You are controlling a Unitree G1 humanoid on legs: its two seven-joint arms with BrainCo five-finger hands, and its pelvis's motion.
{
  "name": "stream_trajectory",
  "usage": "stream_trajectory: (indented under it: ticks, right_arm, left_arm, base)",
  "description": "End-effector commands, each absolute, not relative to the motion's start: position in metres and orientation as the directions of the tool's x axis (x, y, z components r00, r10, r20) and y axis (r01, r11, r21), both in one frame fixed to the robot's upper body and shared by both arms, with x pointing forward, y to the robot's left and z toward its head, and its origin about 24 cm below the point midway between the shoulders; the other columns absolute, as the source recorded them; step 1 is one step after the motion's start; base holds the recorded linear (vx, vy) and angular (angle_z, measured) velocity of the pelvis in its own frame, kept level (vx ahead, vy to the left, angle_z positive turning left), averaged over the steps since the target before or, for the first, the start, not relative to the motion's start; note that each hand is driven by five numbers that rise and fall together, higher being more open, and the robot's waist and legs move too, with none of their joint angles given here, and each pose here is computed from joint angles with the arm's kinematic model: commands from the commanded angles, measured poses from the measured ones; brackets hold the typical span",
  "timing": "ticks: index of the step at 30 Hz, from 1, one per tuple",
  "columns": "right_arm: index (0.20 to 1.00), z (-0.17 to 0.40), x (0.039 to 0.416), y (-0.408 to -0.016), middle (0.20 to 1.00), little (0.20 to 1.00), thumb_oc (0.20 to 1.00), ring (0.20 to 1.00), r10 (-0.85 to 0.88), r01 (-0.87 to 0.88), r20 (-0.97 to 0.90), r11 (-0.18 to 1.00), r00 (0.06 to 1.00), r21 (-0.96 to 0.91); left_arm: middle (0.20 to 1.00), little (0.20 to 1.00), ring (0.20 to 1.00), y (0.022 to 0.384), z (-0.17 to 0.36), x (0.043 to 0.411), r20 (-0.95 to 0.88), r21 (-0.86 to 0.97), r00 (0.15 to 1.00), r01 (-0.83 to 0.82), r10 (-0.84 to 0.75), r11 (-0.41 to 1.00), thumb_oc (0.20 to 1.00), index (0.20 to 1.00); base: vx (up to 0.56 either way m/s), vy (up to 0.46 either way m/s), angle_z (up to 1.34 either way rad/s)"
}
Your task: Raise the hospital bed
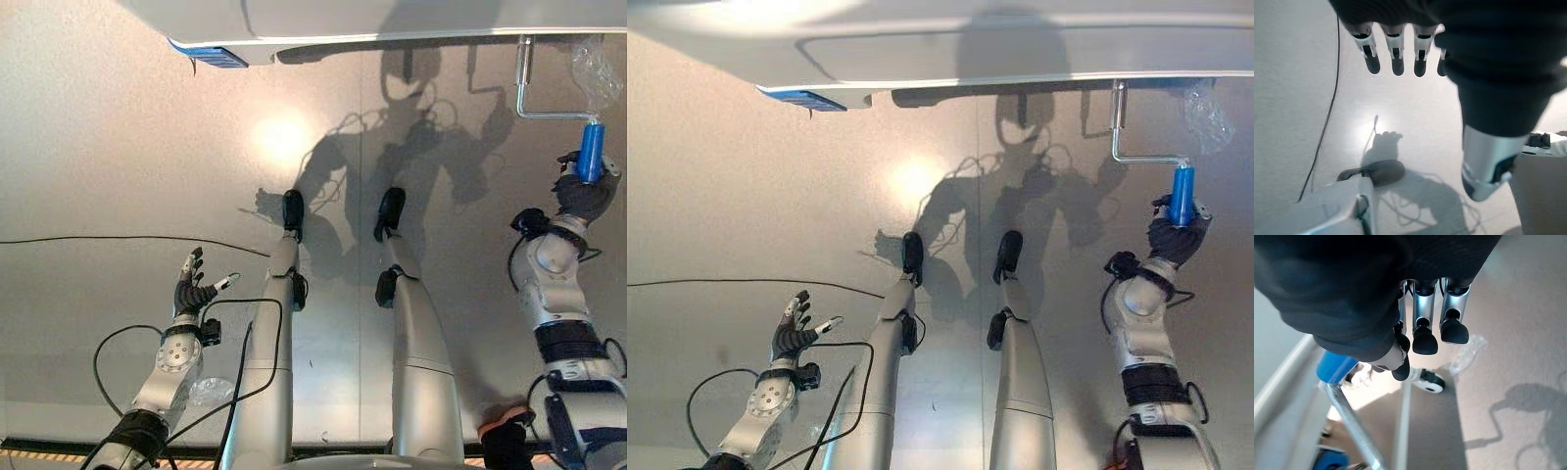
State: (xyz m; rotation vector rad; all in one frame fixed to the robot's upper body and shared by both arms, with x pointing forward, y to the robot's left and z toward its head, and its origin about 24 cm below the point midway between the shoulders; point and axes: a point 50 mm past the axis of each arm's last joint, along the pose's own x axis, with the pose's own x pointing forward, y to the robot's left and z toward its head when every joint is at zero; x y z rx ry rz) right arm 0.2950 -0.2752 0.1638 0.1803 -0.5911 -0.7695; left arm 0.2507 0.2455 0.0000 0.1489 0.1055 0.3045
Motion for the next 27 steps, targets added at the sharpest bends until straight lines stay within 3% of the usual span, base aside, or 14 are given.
stream_trajectory:
  ticks: [1, 9, 13, 14, 18, 24, 27]
  right_arm:
    - [0.200, 0.214, 0.239, -0.281, 0.200, 0.200, 0.200, 0.200, -0.586, 0.404, 0.731, 0.798, 0.350, 0.447]
    - [0.200, 0.216, 0.244, -0.227, 0.200, 0.200, 0.200, 0.200, -0.283, 0.016, 0.787, 0.944, 0.549, 0.328]
    - [0.200, 0.211, 0.252, -0.207, 0.200, 0.200, 0.200, 0.200, -0.137, -0.108, 0.770, 0.960, 0.623, 0.259]
    - [0.200, 0.210, 0.258, -0.189, 0.200, 0.200, 0.200, 0.200, -0.063, -0.210, 0.757, 0.943, 0.650, 0.259]
    - [0.200, 0.211, 0.265, -0.156, 0.200, 0.200, 0.200, 0.200, 0.104, -0.369, 0.743, 0.908, 0.661, 0.201]
    - [0.200, 0.209, 0.285, -0.116, 0.200, 0.200, 0.200, 0.200, 0.324, -0.443, 0.657, 0.896, 0.681, 0.016]
    - [0.200, 0.217, 0.305, -0.105, 0.200, 0.200, 0.200, 0.200, 0.337, -0.390, 0.628, 0.919, 0.702, -0.057]
  left_arm:
    - [1.000, 1.000, 1.000, 0.259, -0.023, 0.218, -0.172, 0.183, 0.913, -0.340, 0.370, 0.923, 1.000, 1.000]
    - [1.000, 1.000, 1.000, 0.259, -0.030, 0.209, -0.215, 0.183, 0.916, -0.303, 0.339, 0.935, 1.000, 1.000]
    - [1.000, 1.000, 1.000, 0.258, -0.031, 0.209, -0.222, 0.183, 0.919, -0.290, 0.327, 0.939, 1.000, 1.000]
    - [1.000, 1.000, 1.000, 0.256, -0.033, 0.210, -0.230, 0.177, 0.918, -0.287, 0.323, 0.941, 1.000, 1.000]
    - [1.000, 1.000, 1.000, 0.255, -0.033, 0.213, -0.230, 0.175, 0.918, -0.289, 0.325, 0.941, 1.000, 1.000]
    - [1.000, 1.000, 1.000, 0.255, -0.035, 0.215, -0.238, 0.195, 0.916, -0.281, 0.323, 0.940, 1.000, 1.000]
    - [1.000, 1.000, 1.000, 0.256, -0.033, 0.220, -0.233, 0.201, 0.914, -0.289, 0.332, 0.936, 1.000, 1.000]
  base:
    - [-0.01, 0.001, -0.07]
    - [0.01, -0.010, -0.04]
    - [0.00, 0.000, 0.00]
    - [0.00, 0.000, 0.00]
    - [0.00, 0.000, 0.00]
    - [0.00, 0.000, 0.00]
    - [0.01, -0.003, -0.04]
